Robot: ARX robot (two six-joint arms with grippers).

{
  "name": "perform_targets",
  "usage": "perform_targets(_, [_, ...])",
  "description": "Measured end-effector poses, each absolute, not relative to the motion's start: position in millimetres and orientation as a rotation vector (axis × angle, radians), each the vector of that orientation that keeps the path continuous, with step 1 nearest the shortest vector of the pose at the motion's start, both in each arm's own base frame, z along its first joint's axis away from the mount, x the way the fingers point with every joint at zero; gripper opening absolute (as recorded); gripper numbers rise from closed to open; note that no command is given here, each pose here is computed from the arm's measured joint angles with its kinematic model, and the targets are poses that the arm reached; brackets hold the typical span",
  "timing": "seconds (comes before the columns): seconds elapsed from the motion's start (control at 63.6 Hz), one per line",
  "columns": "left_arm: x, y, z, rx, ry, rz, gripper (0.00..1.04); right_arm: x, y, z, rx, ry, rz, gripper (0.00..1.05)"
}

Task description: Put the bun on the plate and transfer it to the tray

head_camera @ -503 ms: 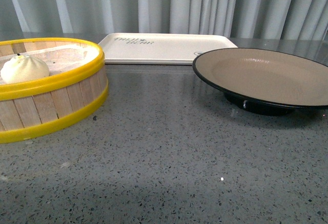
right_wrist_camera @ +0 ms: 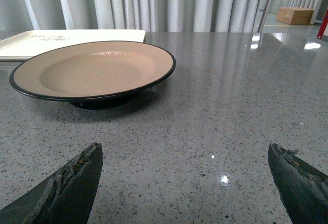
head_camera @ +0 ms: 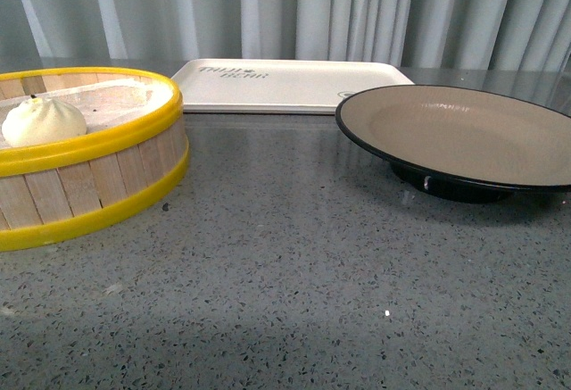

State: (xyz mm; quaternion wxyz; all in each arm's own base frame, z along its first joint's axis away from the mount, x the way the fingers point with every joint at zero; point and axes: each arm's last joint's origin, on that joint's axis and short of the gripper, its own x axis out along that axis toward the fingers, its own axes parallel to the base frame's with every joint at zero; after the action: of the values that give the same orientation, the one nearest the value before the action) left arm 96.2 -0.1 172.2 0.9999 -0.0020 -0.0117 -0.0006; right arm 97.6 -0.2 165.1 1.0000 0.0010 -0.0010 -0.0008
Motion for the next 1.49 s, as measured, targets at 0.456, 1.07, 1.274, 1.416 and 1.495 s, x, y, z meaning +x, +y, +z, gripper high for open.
perform_targets(0.456, [96.2, -0.1, 172.2, -0.004, -0.023, -0.001, 0.98, 97.6, -0.2, 165.1, 0.002, -0.002, -0.002, 0.96])
perform_targets(1.07, [206.4, 3.0, 300.1, -0.061, 0.258, -0.011, 0.98, 97.6, -0.2, 165.2, 0.002, -0.002, -0.002, 0.96])
perform_targets(1.274, [278.1, -25.8, 309.9, -0.001, 0.352, -0.062, 0.98, 97.6, -0.2, 165.2, 0.002, -0.002, -0.002, 0.96])
perform_targets(1.416, [301.9, -33.0, 302.6, 0.023, 0.408, -0.049, 0.98, 97.6, -0.2, 165.2, 0.002, -0.002, -0.002, 0.96])
perform_targets(1.495, [314.2, -35.2, 296.6, 0.039, 0.44, -0.035, 0.98, 97.6, -0.2, 165.2, 0.002, -0.002, -0.002, 0.96])
